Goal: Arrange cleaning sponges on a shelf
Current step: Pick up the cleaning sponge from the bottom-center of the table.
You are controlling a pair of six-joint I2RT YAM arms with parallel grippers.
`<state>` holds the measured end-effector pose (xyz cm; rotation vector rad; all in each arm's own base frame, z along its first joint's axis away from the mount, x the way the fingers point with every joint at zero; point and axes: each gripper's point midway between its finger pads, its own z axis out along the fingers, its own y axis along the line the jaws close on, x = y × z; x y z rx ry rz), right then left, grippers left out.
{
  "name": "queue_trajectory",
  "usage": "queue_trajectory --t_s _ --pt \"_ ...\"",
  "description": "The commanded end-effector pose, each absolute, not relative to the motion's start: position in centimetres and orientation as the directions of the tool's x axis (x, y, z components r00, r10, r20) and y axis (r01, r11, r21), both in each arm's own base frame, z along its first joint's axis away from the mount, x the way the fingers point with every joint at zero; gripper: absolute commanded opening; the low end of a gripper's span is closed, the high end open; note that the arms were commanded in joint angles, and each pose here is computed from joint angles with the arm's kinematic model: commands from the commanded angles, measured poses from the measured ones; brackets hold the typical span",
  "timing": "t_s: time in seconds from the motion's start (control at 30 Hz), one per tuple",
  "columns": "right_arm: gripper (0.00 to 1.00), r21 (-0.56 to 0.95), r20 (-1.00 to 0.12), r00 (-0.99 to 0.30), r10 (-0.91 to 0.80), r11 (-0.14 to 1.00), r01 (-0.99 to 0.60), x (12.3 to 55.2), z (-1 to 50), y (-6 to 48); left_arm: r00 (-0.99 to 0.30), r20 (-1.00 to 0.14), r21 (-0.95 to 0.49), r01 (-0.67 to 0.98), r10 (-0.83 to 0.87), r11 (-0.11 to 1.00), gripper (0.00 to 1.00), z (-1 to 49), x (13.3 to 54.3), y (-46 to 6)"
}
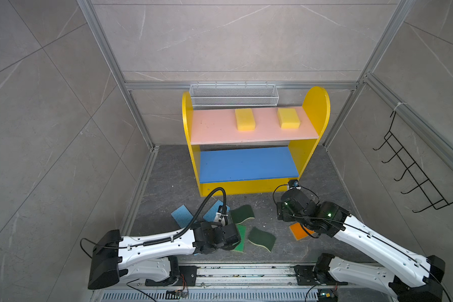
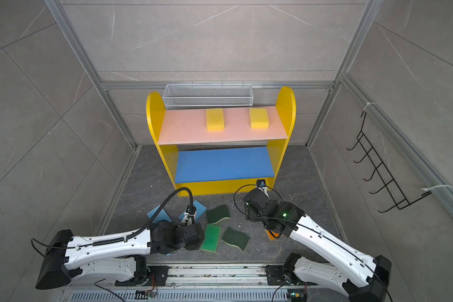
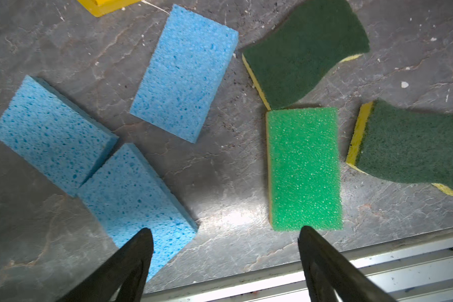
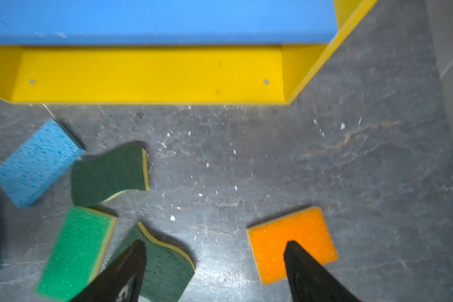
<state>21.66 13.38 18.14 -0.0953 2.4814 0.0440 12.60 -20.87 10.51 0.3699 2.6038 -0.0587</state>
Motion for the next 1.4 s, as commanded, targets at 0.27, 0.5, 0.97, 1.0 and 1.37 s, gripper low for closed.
queue_trajectory --t_s 0.27,0.5,0.97,1.0,1.37 --pt "0.9 0.032 -0.623 -0.782 0.021 0.999 0.001 21.5 16.0 12.5 -0.843 -0.518 -0.071 0.209 0.143 0.975 0.94 7.8 11.3 -27.4" --pt "0.92 -0.008 -0.643 -0.765 0.022 0.999 0.036 21.3 16.0 10.9 -0.863 -0.491 -0.134 0.214 0.123 0.968 0.95 6.4 10.7 -28.6" --pt "0.93 -0.054 -0.647 -0.763 0.009 0.997 0.057 22.0 15.9 10.7 -0.916 -0.381 -0.066 0.164 0.127 0.984 0.95 2.9 9.4 -28.9" --pt "0.93 -0.056 -0.646 -0.763 0.005 0.997 0.054 21.9 15.9 10.7 -0.916 -0.382 -0.067 0.163 0.125 0.984 0.95 3.0 9.4 -28.9" --pt "0.93 -0.073 -0.647 -0.763 -0.003 0.996 0.057 22.1 15.6 10.5 -0.915 -0.39 -0.059 0.136 0.103 0.989 0.89 1.9 10.0 -27.8"
